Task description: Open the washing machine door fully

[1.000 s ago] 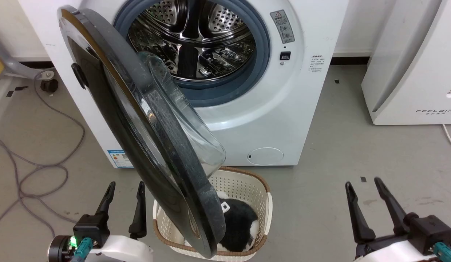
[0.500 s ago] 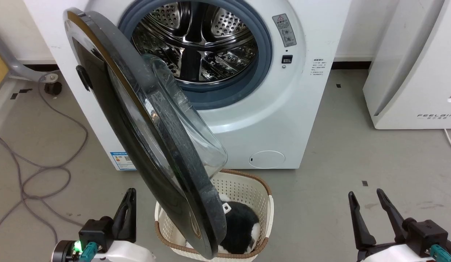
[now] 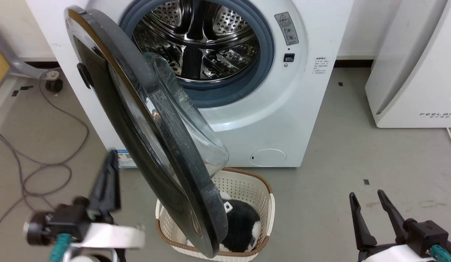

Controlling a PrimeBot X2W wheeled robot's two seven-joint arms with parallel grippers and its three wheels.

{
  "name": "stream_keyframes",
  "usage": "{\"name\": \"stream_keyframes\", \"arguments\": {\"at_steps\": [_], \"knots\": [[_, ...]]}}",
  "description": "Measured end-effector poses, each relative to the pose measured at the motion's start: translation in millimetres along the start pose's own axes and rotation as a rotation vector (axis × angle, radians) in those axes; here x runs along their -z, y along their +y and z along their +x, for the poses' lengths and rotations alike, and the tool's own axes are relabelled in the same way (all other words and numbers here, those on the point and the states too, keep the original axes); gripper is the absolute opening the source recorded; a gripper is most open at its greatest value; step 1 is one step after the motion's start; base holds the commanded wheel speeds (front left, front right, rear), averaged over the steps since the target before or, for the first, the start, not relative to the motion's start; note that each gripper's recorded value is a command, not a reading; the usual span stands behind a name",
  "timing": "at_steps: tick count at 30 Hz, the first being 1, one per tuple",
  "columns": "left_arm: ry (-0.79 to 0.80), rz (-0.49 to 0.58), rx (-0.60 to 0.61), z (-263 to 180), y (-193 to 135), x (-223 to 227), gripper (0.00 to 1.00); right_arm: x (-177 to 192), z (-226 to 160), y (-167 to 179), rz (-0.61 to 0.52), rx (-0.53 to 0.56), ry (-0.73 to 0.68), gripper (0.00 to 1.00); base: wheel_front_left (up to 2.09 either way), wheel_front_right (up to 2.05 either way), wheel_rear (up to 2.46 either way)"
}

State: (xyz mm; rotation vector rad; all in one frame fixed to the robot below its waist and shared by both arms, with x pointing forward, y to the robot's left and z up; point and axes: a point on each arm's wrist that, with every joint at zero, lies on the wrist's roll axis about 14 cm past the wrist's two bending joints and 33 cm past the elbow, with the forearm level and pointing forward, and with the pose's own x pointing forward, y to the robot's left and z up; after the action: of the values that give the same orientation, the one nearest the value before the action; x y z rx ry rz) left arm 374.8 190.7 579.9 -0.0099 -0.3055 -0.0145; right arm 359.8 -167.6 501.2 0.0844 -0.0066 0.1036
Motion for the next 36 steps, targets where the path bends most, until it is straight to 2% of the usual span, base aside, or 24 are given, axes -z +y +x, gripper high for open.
{"name": "stream_keyframes", "arguments": {"at_steps": [5, 11, 15, 19, 27, 32, 36], "knots": [[-0.193, 0.023, -0.010, 18, 3, -59, 0.00, 4, 1, -1, 0.002, 0.002, 0.012, 1.00, 0.00, 0.00, 0.00], [-0.431, 0.037, 0.018, 24, -8, -132, 0.00, 7, 2, -2, 0.003, 0.004, 0.020, 1.00, 0.00, 0.00, 0.00], [-0.578, 0.018, 0.066, 20, -23, -176, 0.00, 7, 4, -2, 0.003, 0.004, 0.019, 1.00, 0.00, 0.00, 0.00], [-0.673, -0.039, 0.169, 14, -52, -202, 0.00, 9, 5, -2, 0.004, 0.003, 0.024, 1.00, 0.00, 0.00, 0.00], [-0.623, -0.189, 0.450, 1, -132, -193, 0.00, 12, 7, -2, 0.006, 0.003, 0.033, 1.00, 0.00, 0.00, 0.00], [-0.502, -0.237, 0.584, -10, -169, -174, 0.00, 14, 7, -1, 0.009, 0.003, 0.040, 1.00, 0.00, 0.00, 0.00], [-0.318, -0.263, 0.682, -24, -196, -142, 0.00, 16, 8, 0, 0.009, -0.002, 0.044, 1.00, 0.00, 0.00, 0.00]]}}
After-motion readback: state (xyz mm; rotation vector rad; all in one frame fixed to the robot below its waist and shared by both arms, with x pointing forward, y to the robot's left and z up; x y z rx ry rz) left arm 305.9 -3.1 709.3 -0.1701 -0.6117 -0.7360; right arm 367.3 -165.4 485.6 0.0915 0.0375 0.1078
